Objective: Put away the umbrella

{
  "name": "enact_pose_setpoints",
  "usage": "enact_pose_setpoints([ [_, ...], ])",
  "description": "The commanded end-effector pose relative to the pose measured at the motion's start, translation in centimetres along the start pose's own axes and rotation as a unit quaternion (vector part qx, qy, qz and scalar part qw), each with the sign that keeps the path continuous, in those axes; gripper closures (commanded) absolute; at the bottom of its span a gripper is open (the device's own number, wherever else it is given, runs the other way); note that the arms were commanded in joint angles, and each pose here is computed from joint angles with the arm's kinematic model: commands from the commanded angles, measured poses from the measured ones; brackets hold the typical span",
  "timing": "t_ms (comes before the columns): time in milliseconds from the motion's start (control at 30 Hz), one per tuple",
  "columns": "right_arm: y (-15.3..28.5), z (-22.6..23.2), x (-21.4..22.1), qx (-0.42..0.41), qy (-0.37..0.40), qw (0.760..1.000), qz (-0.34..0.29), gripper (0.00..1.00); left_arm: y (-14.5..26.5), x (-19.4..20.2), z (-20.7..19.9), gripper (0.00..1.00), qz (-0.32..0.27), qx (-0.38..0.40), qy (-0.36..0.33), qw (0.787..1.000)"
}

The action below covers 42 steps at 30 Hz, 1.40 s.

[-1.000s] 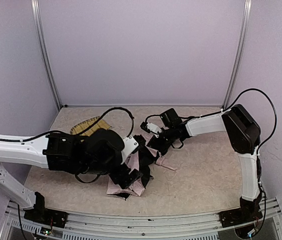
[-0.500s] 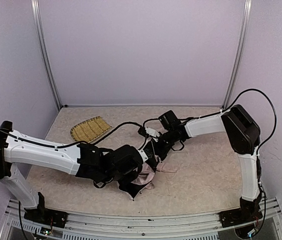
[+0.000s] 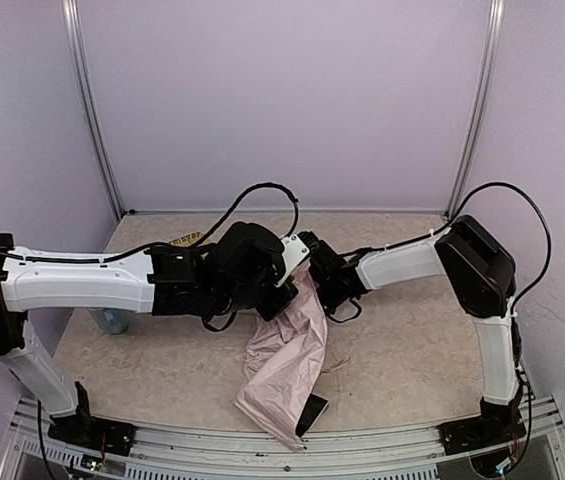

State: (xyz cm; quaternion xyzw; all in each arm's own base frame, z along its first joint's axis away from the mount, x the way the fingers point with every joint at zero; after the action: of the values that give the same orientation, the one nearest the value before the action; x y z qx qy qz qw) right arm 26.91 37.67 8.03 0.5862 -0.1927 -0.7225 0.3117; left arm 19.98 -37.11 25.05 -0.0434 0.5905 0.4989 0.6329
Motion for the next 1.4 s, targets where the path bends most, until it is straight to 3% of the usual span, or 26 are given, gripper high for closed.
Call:
enact_pose_setpoints([
  [0, 0.5, 1.8, 0.4, -0.04, -0.016, 0.999, -0.003, 0.43, 0.8, -1.4, 0.9, 1.0, -0.042, 0.015, 0.03, 0.999],
  [300, 9.0, -0.7, -5.4, 0.036, -0.036, 0.99, -0.133, 0.28, 5.0, -1.5, 0.2, 1.0, -0.08, 0.076, 0.035, 0.993],
  [467, 11.8, -1.8, -6.3, 0.086, -0.065, 0.983, -0.15, 0.24, 5.9, -1.0, 0.0, 1.0, -0.086, 0.091, 0.043, 0.991],
  [800, 14.3, -3.9, -0.1, 0.178, -0.227, 0.946, -0.145, 0.25, 4.8, -3.9, -0.1, 1.0, -0.093, 0.094, 0.041, 0.99],
  [900, 13.9, -4.7, 2.3, 0.226, -0.249, 0.936, -0.108, 0.26, 4.0, -4.5, -0.1, 1.0, -0.09, 0.094, 0.041, 0.991],
  [967, 12.5, -4.9, 3.9, 0.213, -0.259, 0.938, -0.091, 0.28, 3.5, -5.3, 0.1, 0.98, -0.093, 0.097, 0.047, 0.99],
  [1067, 9.3, -5.2, 5.8, 0.155, -0.273, 0.946, -0.08, 0.34, 1.7, -7.2, 1.3, 0.95, -0.1, 0.101, 0.064, 0.988],
  [1167, 7.3, -5.3, 6.3, 0.124, -0.273, 0.951, -0.078, 0.37, -2.6, -7.5, 4.3, 0.97, -0.071, 0.076, 0.095, 0.99],
  [1367, 6.4, -5.2, 6.1, 0.081, -0.264, 0.955, -0.107, 0.41, -12.8, -0.9, 8.3, 1.0, 0.041, 0.084, 0.176, 0.98],
])
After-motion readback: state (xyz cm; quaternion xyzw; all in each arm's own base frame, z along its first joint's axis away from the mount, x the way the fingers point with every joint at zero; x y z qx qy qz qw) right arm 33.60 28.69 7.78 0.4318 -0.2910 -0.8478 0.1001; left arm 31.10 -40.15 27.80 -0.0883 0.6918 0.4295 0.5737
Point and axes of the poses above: each gripper's point midway between its finger pads, its own y axis back along the fingers, its own z axis along the line the jaws close on, x = y × z, the point moved 7 cm from there along y, back along the fingers, and after that the axes turned 4 degrees about y, right-handed, at the moved point
